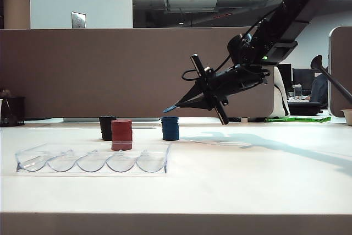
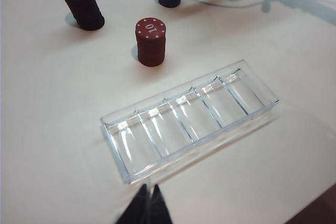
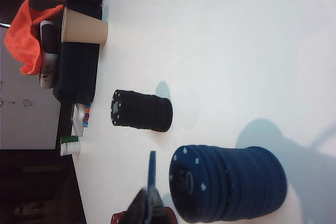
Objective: Pick up the chip in the box and place it on the pile of chips with the same color.
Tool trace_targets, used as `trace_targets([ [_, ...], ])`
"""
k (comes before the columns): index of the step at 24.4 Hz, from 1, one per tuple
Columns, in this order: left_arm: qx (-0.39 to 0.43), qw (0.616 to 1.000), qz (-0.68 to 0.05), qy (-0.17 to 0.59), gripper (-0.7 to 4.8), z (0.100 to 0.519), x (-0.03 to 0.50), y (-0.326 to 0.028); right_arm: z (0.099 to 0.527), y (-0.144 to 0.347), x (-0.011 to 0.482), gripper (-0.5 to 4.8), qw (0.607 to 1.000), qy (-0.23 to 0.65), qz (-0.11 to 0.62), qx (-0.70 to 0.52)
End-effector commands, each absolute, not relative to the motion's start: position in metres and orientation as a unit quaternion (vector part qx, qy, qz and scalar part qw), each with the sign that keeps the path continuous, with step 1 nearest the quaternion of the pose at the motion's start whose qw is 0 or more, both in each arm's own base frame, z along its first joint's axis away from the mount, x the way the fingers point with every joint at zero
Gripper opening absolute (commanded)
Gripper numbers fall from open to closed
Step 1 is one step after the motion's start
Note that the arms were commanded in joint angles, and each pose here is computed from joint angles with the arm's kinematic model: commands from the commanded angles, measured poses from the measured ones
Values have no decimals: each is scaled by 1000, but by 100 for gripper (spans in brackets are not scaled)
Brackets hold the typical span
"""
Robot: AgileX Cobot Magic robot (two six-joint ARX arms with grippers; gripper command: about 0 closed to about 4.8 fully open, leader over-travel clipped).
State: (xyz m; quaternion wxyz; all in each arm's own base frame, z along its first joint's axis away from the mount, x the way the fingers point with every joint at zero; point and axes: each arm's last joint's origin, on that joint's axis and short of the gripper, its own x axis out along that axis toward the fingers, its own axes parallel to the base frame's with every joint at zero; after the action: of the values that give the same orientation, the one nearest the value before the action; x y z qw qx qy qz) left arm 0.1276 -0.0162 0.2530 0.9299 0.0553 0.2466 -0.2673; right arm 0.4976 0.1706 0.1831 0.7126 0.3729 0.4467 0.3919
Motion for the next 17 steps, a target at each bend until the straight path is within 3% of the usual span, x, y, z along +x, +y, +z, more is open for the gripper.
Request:
trace_targets([
  [1,56,930,-270,241,-6,255,128,-16,187,174,497,-2,717,440,396,369],
  [17,56,930,-271,241,-6,255,128,-17,183,173,496,-1,732,443,379,353],
])
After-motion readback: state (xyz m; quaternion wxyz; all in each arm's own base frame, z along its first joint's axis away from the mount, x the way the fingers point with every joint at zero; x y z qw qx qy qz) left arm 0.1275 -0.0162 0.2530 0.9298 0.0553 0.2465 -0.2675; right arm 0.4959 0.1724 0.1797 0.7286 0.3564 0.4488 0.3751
